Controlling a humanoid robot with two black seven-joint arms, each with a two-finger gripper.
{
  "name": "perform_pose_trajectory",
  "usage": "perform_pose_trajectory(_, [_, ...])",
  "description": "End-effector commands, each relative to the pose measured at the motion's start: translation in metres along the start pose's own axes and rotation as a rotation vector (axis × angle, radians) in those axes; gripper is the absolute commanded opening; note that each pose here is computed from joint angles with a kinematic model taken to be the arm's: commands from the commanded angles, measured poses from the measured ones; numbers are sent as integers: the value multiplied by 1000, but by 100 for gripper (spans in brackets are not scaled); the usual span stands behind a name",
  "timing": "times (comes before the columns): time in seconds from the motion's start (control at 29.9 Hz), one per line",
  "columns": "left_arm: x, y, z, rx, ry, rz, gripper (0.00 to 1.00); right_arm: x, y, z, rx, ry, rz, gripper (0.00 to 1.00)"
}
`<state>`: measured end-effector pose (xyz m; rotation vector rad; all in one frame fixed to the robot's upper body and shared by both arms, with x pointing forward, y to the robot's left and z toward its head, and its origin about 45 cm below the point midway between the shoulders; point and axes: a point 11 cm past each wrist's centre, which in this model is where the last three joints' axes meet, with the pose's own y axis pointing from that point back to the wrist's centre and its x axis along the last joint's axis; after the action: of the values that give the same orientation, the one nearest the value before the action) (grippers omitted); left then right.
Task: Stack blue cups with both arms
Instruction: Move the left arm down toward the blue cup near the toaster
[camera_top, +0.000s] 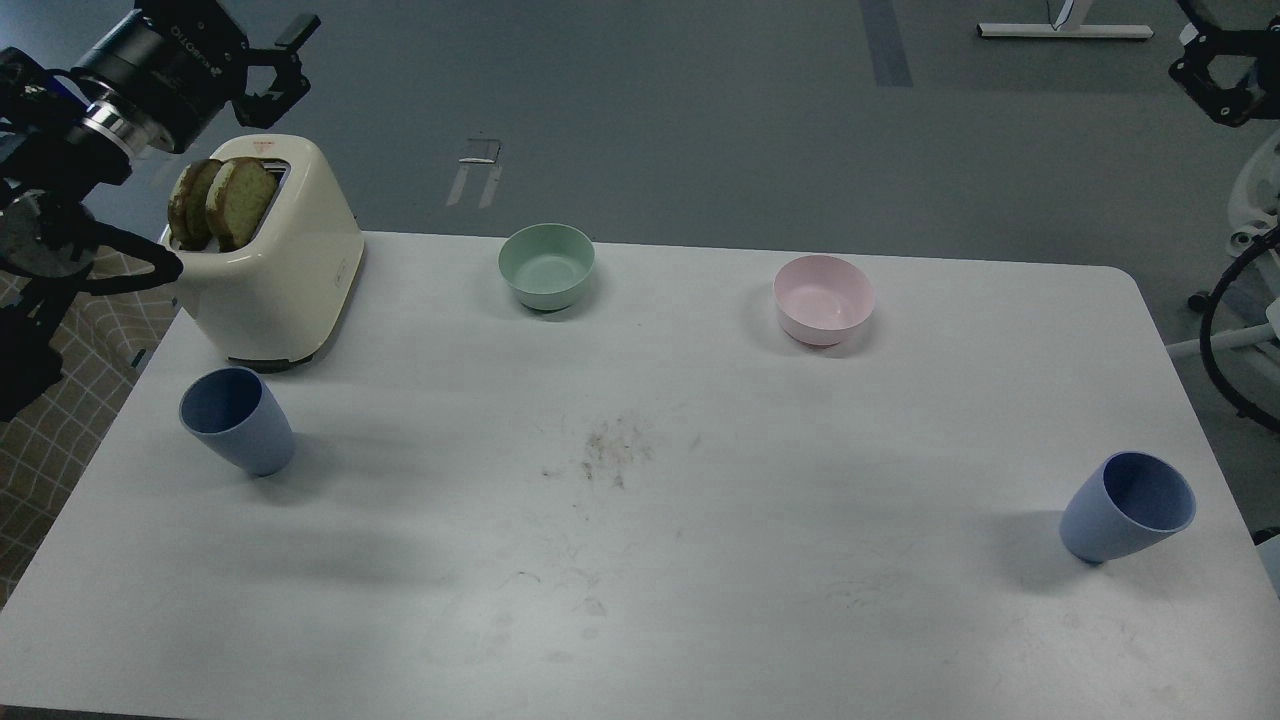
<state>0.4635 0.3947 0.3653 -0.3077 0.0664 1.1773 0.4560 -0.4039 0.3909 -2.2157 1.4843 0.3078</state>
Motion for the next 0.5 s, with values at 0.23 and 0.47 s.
perform_pose_trajectory(0.23, [1,0,1,0,-2,2,98,1,1,-1,-3,6,3,100])
perform_pose_trajectory(0.47, [11,1,11,-48,28,41,98,-1,0,-8,11,9,-3,100])
